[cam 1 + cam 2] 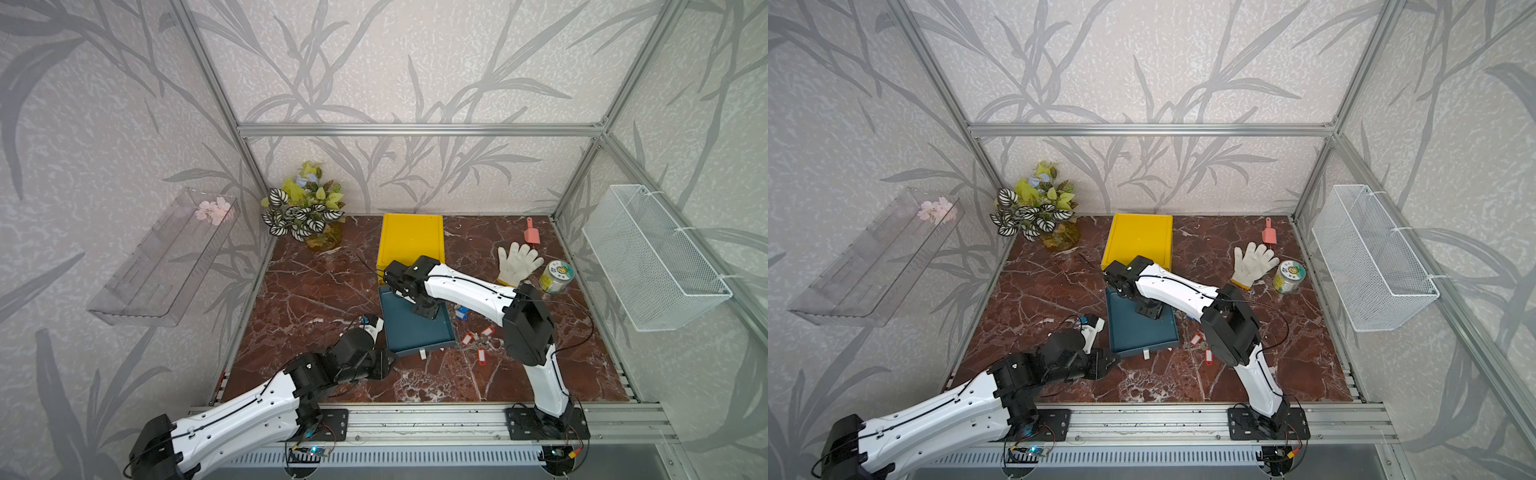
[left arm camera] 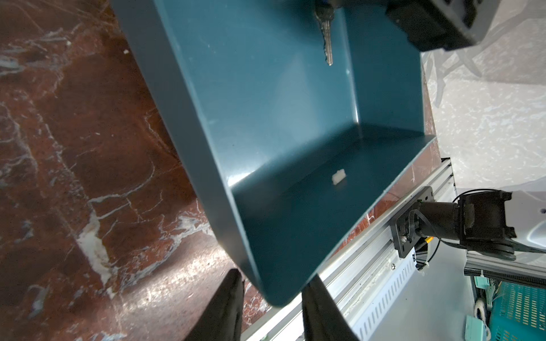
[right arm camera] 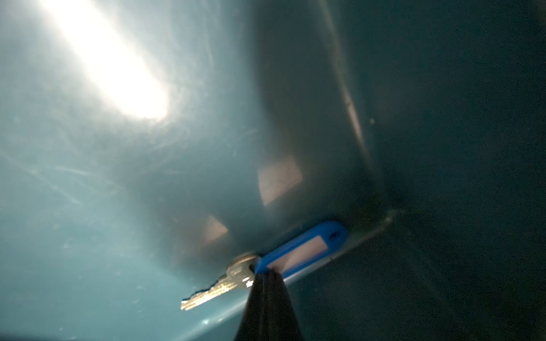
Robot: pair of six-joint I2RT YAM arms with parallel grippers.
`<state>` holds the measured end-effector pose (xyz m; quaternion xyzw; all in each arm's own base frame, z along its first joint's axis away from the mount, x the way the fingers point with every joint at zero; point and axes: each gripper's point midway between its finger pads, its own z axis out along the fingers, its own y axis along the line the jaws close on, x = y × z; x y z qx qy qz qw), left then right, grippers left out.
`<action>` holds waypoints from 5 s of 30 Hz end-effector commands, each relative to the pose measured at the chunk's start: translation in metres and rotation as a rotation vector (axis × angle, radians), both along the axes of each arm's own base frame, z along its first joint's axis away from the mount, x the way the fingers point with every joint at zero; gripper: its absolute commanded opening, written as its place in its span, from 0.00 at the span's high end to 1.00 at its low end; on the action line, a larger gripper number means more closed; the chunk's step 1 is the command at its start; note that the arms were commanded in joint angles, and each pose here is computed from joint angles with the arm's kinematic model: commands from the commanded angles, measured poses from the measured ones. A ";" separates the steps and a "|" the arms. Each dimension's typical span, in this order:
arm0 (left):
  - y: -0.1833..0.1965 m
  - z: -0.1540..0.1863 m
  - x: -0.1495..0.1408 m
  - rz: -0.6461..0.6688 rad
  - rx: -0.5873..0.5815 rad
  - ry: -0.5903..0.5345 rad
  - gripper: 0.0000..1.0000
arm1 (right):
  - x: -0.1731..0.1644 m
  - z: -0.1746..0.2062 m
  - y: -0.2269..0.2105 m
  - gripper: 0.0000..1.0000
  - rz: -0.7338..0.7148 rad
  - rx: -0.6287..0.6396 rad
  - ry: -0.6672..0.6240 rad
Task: Take the keys out of the drawer
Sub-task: Pick up the key from the drawer.
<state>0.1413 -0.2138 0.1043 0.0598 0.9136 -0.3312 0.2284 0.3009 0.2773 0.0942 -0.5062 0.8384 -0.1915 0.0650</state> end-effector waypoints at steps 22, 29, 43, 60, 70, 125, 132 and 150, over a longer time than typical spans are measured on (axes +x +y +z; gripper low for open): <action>0.030 0.012 0.033 0.179 0.049 -0.185 0.62 | -0.004 0.005 0.006 1.00 -0.054 0.072 0.001; 0.037 0.011 0.034 0.226 0.034 -0.191 0.62 | -0.004 0.003 0.004 1.00 -0.057 0.065 -0.004; 0.079 0.025 0.046 0.420 0.006 -0.252 0.64 | -0.006 0.003 0.008 1.00 -0.071 0.077 0.004; 0.062 0.050 0.147 0.351 -0.156 -0.064 0.69 | -0.001 0.003 0.017 1.00 -0.064 0.097 0.001; 0.059 0.042 0.173 0.325 -0.147 -0.044 0.69 | -0.002 -0.001 0.021 1.00 -0.066 0.104 0.015; 0.041 0.068 0.206 0.281 -0.119 -0.167 0.98 | -0.002 0.001 0.028 1.00 -0.110 0.172 -0.006; 0.034 0.083 0.210 0.264 -0.152 -0.179 0.99 | -0.003 0.001 0.025 1.00 -0.118 0.177 -0.018; 0.025 0.099 0.208 0.234 -0.158 -0.225 1.00 | -0.001 0.006 0.028 1.00 -0.126 0.206 -0.037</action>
